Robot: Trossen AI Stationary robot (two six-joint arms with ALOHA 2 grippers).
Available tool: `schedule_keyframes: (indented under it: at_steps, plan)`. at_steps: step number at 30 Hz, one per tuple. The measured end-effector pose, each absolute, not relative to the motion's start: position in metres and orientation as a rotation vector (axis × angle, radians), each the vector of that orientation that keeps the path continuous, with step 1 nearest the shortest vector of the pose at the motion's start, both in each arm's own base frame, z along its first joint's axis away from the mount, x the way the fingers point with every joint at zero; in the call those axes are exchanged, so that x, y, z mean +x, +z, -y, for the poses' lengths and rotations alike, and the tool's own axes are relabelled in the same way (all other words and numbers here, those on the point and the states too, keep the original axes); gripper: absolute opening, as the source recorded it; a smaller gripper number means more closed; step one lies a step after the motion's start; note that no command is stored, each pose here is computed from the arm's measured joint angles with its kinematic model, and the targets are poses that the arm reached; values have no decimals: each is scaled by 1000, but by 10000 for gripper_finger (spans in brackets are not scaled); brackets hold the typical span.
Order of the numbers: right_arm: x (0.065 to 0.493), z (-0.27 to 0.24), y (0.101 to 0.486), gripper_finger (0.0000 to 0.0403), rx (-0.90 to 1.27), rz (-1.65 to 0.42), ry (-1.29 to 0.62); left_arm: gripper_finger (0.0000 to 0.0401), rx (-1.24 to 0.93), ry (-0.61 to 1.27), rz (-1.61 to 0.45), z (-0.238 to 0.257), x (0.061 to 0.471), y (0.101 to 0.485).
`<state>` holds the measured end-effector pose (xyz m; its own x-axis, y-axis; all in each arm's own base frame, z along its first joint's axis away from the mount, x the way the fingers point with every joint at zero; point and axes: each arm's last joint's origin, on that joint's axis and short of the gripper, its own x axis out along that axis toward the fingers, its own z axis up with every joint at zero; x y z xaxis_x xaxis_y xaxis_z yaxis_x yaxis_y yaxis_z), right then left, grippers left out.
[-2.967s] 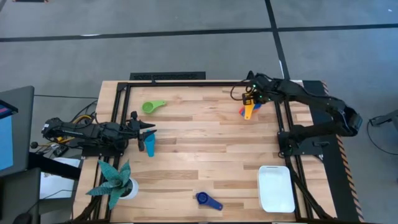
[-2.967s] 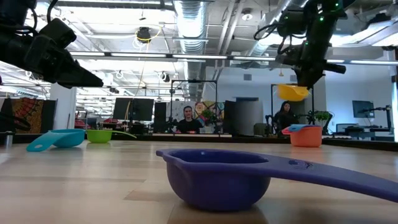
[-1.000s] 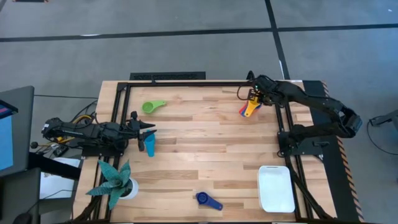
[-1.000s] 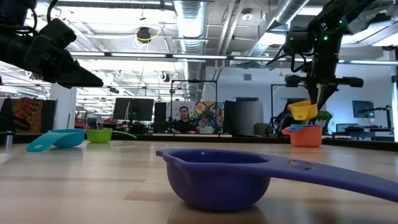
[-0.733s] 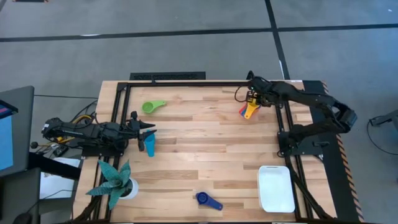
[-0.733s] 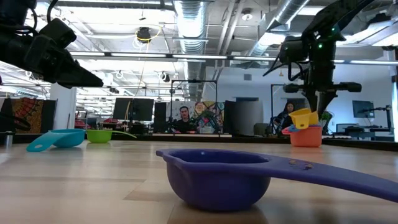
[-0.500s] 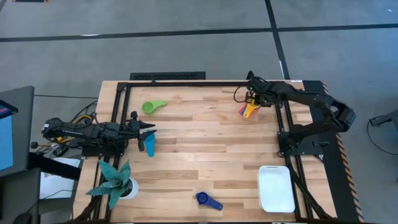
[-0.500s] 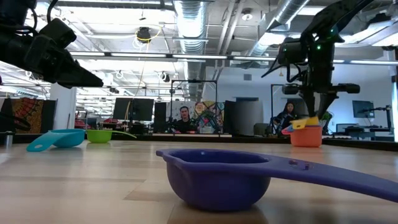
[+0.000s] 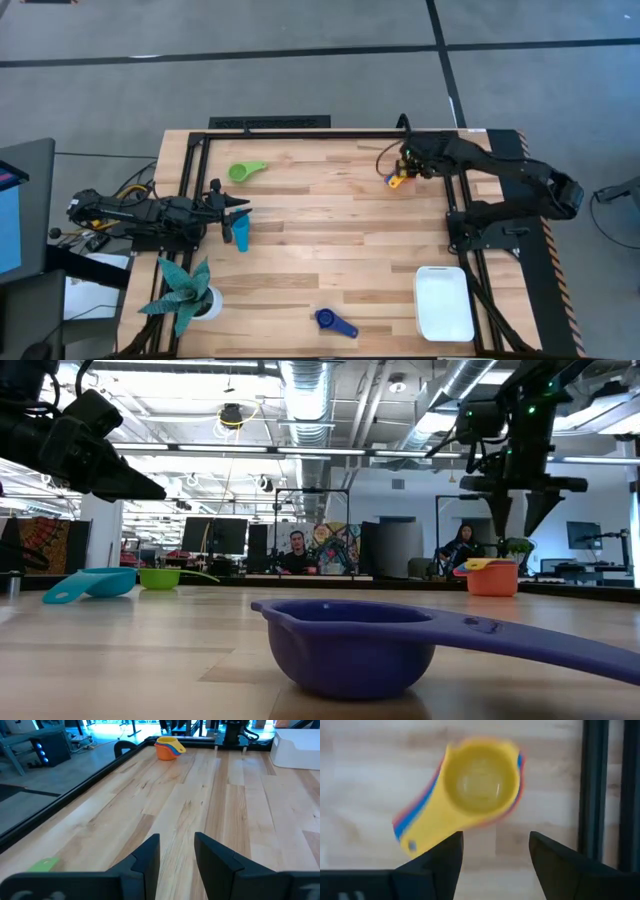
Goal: Nest measuring cups in basket
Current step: Stack the yellow measuring cup on the blue measuring cup, then stack the green measuring cup on the yellow measuring cup
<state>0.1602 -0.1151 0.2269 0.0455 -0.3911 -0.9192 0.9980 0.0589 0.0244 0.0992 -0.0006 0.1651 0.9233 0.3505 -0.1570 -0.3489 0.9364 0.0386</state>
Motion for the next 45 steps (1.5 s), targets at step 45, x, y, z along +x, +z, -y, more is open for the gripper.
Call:
schedule_keyframes:
  at_steps: [45]
  plan:
    - [250, 8, 218, 88, 579, -693, -892, 112, 10, 359, -163, 1, 99, 165]
